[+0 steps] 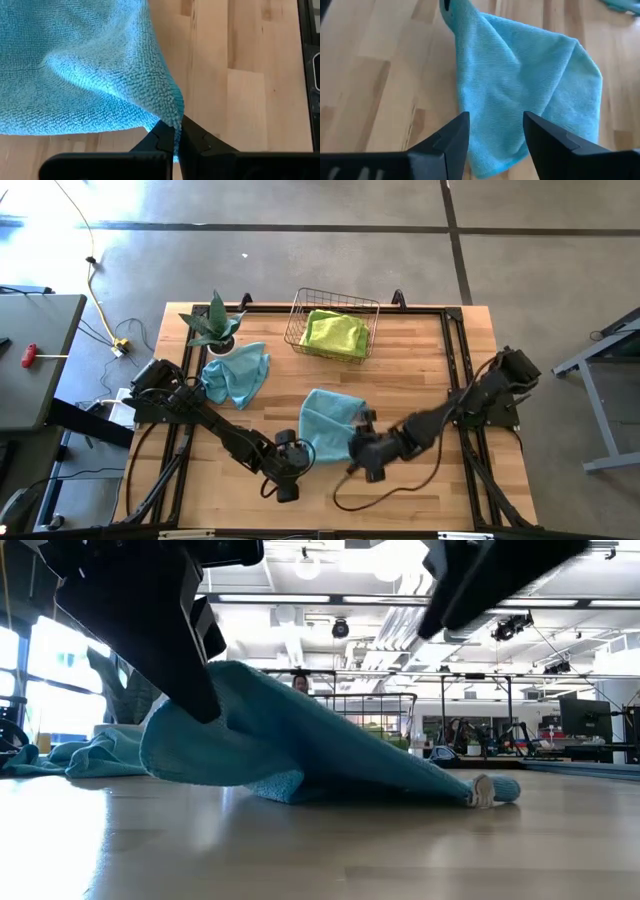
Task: Fold microfiber towels
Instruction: Fold the bottom blue microfiber towel
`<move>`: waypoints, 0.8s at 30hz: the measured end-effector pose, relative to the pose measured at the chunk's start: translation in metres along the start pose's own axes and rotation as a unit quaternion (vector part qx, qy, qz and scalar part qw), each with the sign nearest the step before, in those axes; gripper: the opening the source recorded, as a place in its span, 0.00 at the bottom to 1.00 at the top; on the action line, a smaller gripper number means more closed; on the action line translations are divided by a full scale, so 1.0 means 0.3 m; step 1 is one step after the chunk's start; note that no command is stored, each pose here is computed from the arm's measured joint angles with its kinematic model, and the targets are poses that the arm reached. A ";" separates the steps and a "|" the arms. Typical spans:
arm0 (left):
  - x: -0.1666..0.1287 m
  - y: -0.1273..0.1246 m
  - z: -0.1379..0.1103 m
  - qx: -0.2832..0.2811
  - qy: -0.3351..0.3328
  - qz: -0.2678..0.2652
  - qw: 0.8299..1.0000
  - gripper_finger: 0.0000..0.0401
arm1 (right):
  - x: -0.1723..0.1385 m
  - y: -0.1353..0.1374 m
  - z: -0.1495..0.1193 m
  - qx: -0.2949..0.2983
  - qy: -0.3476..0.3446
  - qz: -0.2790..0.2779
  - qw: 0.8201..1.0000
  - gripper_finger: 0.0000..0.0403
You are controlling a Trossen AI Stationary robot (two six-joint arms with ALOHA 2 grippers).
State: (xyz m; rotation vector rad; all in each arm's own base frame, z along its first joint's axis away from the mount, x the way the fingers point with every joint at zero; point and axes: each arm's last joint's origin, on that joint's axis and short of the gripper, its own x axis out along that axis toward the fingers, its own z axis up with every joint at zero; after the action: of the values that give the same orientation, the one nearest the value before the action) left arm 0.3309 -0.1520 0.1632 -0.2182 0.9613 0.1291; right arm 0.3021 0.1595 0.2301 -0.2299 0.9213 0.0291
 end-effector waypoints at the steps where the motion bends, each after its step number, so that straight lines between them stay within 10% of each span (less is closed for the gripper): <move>1: 0.000 0.000 0.000 0.003 -0.001 -0.001 1.000 0.00 | 0.011 0.018 -0.022 0.004 -0.010 -0.014 1.000 0.44; 24: 0.020 0.190 0.208 -0.060 -0.063 -0.125 0.988 0.00 | 0.148 0.126 -0.295 0.098 -0.193 -0.019 0.976 0.41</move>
State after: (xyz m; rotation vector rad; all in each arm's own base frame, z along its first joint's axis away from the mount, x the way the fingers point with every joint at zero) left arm 0.3723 -0.0814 0.1855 -0.4353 0.7942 -0.0297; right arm 0.2548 0.1744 0.1365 -0.0542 0.5276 -0.0520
